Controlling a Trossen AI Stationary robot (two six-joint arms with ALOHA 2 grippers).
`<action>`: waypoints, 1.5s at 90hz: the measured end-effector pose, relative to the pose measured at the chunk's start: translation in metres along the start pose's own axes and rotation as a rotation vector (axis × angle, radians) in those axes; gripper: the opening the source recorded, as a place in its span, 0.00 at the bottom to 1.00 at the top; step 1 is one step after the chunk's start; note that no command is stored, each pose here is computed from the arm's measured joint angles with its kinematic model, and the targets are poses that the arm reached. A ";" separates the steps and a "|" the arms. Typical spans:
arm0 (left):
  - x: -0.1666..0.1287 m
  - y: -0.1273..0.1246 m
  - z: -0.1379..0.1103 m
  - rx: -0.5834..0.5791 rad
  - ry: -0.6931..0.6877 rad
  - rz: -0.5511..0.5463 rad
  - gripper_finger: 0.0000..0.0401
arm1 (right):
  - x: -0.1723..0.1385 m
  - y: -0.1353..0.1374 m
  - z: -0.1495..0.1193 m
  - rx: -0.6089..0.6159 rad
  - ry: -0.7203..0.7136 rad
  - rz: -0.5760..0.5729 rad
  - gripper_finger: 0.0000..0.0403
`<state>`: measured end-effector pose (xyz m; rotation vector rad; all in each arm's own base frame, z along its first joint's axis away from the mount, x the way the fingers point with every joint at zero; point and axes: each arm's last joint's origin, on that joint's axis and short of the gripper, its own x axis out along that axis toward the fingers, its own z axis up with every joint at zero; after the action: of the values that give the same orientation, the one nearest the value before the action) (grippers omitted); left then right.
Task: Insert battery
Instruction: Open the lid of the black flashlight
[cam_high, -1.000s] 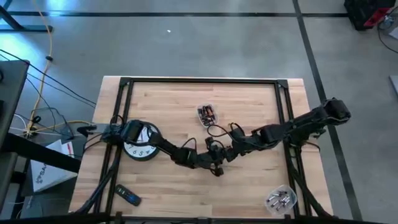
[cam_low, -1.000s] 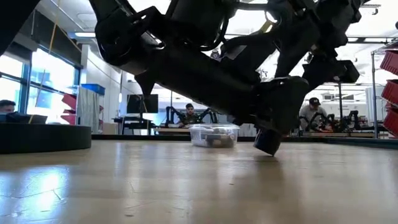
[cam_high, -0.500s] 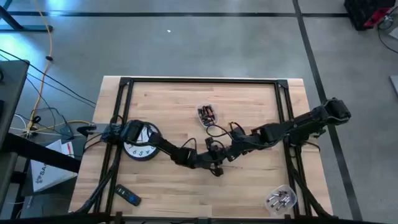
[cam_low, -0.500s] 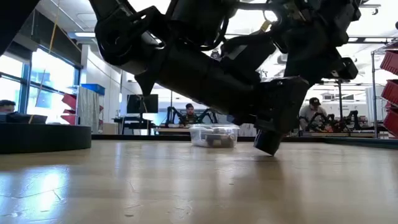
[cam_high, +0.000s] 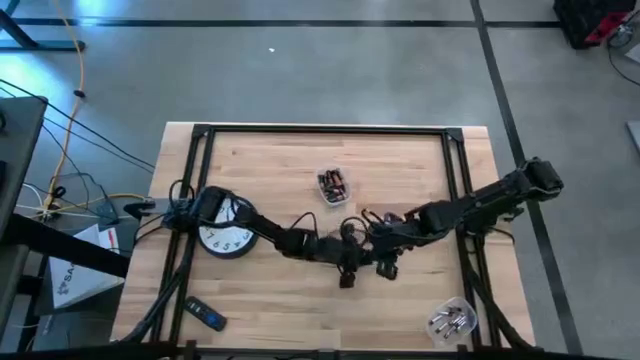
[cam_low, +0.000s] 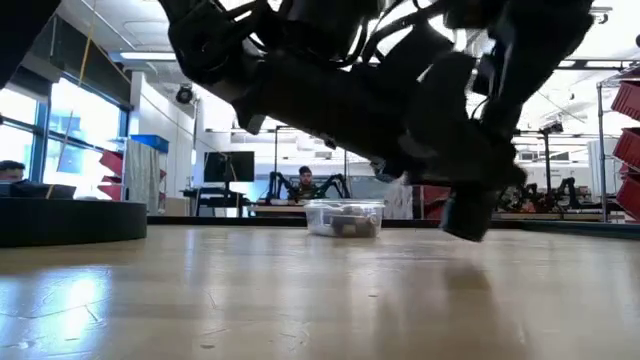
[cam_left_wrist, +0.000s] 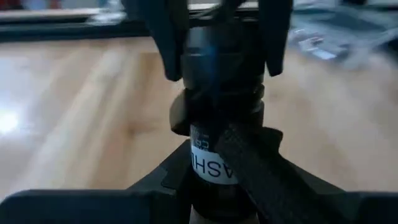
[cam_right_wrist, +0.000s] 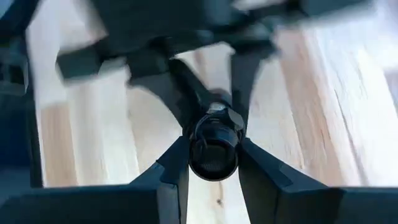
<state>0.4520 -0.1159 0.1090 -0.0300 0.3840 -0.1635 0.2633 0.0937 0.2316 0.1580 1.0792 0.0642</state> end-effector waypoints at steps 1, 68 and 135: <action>0.000 0.000 0.000 -0.005 0.001 -0.012 0.24 | 0.000 0.001 0.000 -0.024 -0.001 0.003 0.20; 0.000 -0.005 -0.010 -0.093 0.091 -0.360 0.24 | -0.006 0.044 -0.010 -0.465 -0.148 -0.042 0.03; -0.002 -0.003 -0.006 0.084 -0.027 0.432 0.24 | -0.015 -0.002 0.009 0.807 -0.003 -0.059 0.43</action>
<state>0.4472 -0.1186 0.1050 0.1335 0.3478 0.2476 0.2639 0.0891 0.2488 0.8493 1.0558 -0.4317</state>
